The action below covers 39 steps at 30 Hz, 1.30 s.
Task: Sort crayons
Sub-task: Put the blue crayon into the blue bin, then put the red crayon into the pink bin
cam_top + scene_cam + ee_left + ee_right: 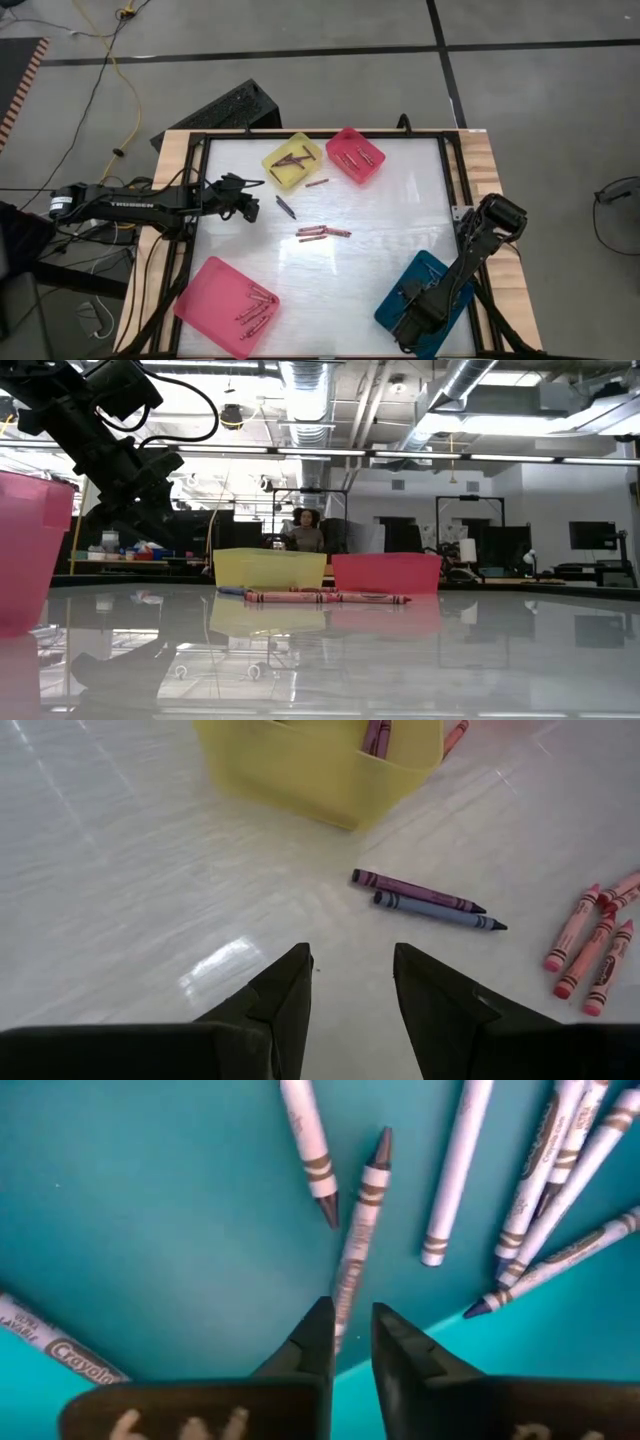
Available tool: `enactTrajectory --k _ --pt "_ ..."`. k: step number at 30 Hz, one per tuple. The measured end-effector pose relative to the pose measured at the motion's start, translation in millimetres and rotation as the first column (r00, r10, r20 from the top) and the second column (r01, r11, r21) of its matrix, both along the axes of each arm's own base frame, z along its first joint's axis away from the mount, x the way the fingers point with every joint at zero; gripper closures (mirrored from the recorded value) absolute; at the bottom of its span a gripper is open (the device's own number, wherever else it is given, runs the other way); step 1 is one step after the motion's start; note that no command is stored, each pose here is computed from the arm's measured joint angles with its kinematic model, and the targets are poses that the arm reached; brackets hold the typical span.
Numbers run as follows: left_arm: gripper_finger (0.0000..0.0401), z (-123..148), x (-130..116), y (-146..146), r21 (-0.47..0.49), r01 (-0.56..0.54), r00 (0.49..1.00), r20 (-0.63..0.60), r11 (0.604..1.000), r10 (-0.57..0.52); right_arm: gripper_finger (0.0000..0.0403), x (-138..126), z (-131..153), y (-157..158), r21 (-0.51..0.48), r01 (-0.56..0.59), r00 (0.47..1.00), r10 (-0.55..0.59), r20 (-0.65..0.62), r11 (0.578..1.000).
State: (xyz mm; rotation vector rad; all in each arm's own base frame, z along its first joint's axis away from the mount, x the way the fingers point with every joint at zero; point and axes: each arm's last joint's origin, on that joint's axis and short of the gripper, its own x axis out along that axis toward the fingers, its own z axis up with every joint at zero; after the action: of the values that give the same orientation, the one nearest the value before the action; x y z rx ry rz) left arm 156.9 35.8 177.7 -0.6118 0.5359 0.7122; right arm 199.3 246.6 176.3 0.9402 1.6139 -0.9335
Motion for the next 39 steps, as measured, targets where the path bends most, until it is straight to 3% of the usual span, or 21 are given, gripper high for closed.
enactTrajectory --k 7,13,17,21,25,32,39 --pt "0.0268 0 0 0 -0.009 0.009 1.000 0.001 1.000 -0.009 0.0322 7 8 0 0.084 -0.060 0.996 0.053 0.076 0.995" --pt "0.0268 0 0 -1 -0.022 0.025 1.000 0.004 0.999 -0.025 0.0321 10 52 -23 0.183 -0.127 0.974 0.088 0.210 0.975" --pt "0.0268 0 0 -1 -0.022 0.025 1.000 0.004 0.999 -0.025 0.0321 11 88 -54 0.197 -0.169 0.927 0.088 0.365 0.966" --pt "0.0268 0 0 -1 -0.022 0.025 1.000 0.004 0.999 -0.025 0.0321 14 116 -92 0.095 -0.171 0.845 0.097 0.526 0.981" --pt "0.0268 0 0 -1 -0.022 0.025 1.000 0.004 0.999 -0.025 0.0321 21 130 -127 -0.120 -0.185 0.743 0.219 0.633 0.975" --pt "0.0268 0 0 -1 -0.022 0.024 1.000 0.004 0.999 -0.024 0.0321 57 119 -166 -0.381 -0.390 0.620 0.545 0.565 0.838" --pt "0.0268 0 0 -1 -0.020 0.019 1.000 0.004 1.000 -0.019 0.0321 98 90 -193 -0.489 -0.529 0.528 0.720 0.450 0.694"
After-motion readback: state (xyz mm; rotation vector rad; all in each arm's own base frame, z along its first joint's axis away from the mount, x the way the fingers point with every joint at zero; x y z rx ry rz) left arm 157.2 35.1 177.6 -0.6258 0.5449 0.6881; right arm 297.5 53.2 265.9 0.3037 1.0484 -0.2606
